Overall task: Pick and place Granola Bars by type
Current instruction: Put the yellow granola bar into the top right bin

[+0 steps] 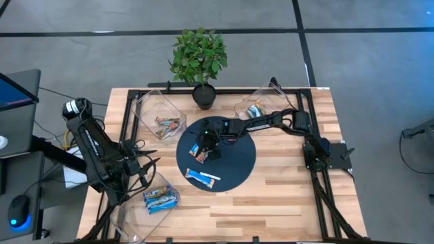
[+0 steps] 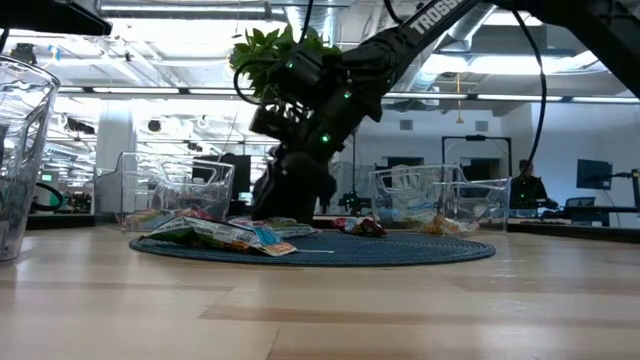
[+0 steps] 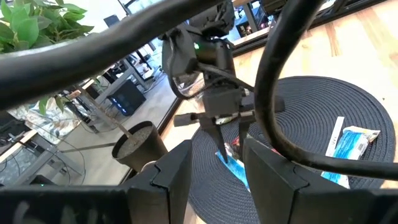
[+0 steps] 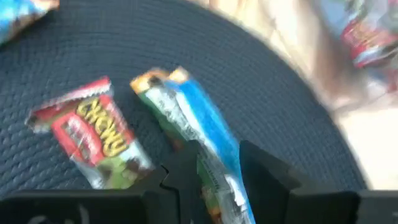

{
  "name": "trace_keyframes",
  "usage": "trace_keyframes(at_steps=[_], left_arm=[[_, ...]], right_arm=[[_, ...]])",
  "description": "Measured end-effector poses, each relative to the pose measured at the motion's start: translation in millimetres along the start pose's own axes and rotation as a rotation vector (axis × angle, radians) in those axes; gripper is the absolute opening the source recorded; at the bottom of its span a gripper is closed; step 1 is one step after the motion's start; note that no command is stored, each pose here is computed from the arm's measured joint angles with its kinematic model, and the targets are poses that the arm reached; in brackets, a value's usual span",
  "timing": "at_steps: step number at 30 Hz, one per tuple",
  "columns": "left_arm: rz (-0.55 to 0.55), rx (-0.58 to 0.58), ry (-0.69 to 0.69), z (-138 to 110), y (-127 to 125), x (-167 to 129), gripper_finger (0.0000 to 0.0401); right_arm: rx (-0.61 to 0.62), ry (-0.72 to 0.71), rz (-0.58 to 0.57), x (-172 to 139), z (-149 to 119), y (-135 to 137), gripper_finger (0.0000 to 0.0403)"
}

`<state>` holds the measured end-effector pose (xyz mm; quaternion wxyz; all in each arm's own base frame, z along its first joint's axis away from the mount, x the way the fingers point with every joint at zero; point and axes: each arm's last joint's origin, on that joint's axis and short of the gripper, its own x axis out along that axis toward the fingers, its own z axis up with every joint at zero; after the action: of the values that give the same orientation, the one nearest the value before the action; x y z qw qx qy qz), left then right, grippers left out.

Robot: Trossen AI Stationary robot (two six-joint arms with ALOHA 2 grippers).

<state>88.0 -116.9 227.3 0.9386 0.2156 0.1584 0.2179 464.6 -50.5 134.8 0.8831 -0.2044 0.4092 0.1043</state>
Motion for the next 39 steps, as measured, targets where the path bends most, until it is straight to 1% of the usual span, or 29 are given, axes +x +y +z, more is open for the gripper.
trace_keyframes(at_steps=[4,9,11,17,19,25,28,32,36,39], left_arm=[[0.000,0.000,0.000,0,0,0,0.0139],[0.000,0.000,0.000,0,0,0,0.0139],[0.000,-0.001,0.000,0,0,0,0.0139],[0.000,0.000,0.000,0,0,0,0.0139],[0.000,0.000,0.000,0,0,0,0.0139],[-0.001,0.000,0.006,0,0,0,0.0139],[-0.007,-0.001,0.028,-1,0,0,0.0139],[-0.013,-0.001,0.055,-2,0,0,0.0139],[-0.019,-0.004,0.078,-2,-1,0,0.0139],[-0.026,-0.017,0.094,-2,-2,0,0.0139]], right_arm=[[0.004,0.052,0.004,1,-5,2,0.0113],[0.031,0.065,-0.008,1,-6,1,0.0106],[0.032,0.065,-0.009,1,-6,1,0.0091],[0.028,0.055,-0.018,1,-6,-1,0.0023],[0.026,0.047,-0.023,1,-5,-2,0.0007],[0.014,0.027,-0.035,-5,11,-7,0.0007],[-0.006,0.056,-0.047,-11,21,-8,0.0002],[-0.020,0.117,-0.069,-22,34,-10,0.0002],[-0.026,0.215,-0.062,-35,45,-8,0.0001],[-0.007,0.306,-0.043,-47,50,-4,0.0001]])
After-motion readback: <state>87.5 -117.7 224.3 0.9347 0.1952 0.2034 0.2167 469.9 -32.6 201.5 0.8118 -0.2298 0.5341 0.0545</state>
